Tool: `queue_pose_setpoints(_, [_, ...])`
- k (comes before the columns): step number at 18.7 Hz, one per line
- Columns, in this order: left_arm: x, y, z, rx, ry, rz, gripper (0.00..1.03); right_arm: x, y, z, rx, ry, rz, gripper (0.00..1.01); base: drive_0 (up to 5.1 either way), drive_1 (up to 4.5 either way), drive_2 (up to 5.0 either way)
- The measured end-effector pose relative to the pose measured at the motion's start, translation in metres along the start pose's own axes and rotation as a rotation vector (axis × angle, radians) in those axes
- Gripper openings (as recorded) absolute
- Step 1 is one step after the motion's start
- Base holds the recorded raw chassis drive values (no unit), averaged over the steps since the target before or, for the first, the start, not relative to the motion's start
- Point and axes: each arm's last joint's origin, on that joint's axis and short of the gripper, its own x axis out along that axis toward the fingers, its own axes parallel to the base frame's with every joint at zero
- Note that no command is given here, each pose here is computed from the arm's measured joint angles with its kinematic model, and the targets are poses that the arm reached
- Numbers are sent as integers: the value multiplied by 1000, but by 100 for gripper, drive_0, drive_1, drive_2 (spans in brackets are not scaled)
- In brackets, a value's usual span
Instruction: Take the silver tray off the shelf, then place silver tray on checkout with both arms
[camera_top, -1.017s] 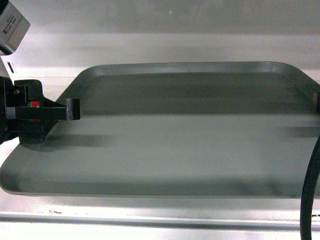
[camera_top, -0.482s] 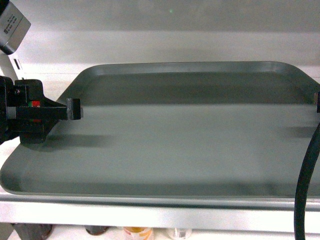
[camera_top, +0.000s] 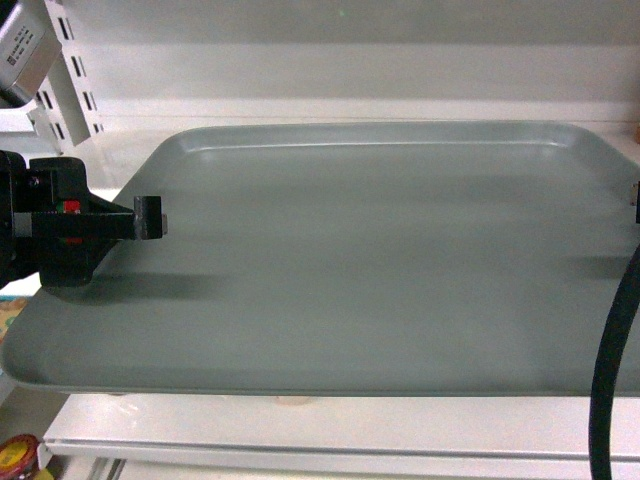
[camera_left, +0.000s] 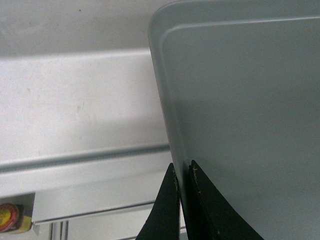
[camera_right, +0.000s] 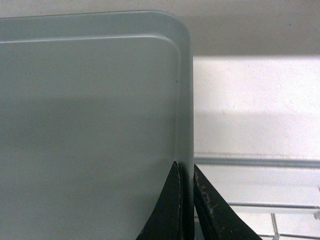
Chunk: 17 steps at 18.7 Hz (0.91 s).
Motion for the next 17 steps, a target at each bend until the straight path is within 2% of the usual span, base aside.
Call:
queue_pose_setpoints(4, [0, 0, 0, 1, -3, 1, 3, 0, 0, 1, 0, -5, 2, 3, 12, -259, 283])
queue_pose_setpoints(17, [-1, 0, 1, 5, -5, 2, 3, 0, 0, 2, 0, -6, -2, 3, 4, -430, 437])
